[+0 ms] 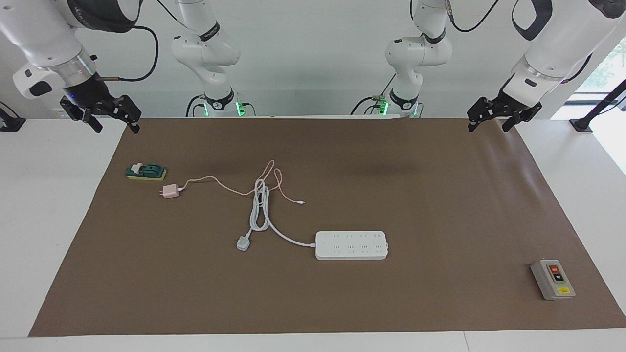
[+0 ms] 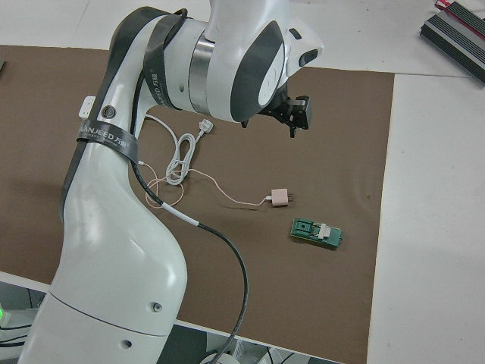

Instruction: Plug charger into power strip

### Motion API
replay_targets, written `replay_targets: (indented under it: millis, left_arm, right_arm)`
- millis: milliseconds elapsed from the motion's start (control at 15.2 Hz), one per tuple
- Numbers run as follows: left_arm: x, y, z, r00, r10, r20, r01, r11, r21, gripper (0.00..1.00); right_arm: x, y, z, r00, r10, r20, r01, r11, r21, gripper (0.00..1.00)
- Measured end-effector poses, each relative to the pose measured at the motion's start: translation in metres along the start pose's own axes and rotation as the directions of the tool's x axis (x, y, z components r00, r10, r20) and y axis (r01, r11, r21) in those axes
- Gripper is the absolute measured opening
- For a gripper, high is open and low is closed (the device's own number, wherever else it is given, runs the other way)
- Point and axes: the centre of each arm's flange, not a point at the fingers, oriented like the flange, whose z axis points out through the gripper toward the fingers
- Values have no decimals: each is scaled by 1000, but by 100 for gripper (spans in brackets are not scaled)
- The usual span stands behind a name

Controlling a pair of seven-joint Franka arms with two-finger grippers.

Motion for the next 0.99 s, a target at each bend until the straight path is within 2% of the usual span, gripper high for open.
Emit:
replay_targets:
  millis: [131,328,460,657,854,985]
  left_arm:
    - [0,-1,-2,1000,-1,-7,1,1000,-1,100]
    - [3,-3,-2,1000,-5,-20,5,1000,-1,100]
    - [7,-4,1,1000,-9,-21,9,1000,-4,100]
    - [11,-4,1,1000,-16,-25,15,1000,-27,100]
    - [19,7,3,1000,-13,-24,9,992,-126,100]
    - [25,17,7,1000,-4,-19,1,980,-201,100]
  right_arm:
    - [-1,-14,0,971,237,17,-238,970,52,100]
    - [1,-22,5,890,450,69,-455,885,101,100]
    - [5,-23,14,842,527,115,-539,833,128,100]
    - [18,-4,49,754,612,239,-652,741,160,100]
    - [37,23,97,670,651,356,-734,652,188,100]
    - [45,35,132,595,670,443,-793,578,191,100]
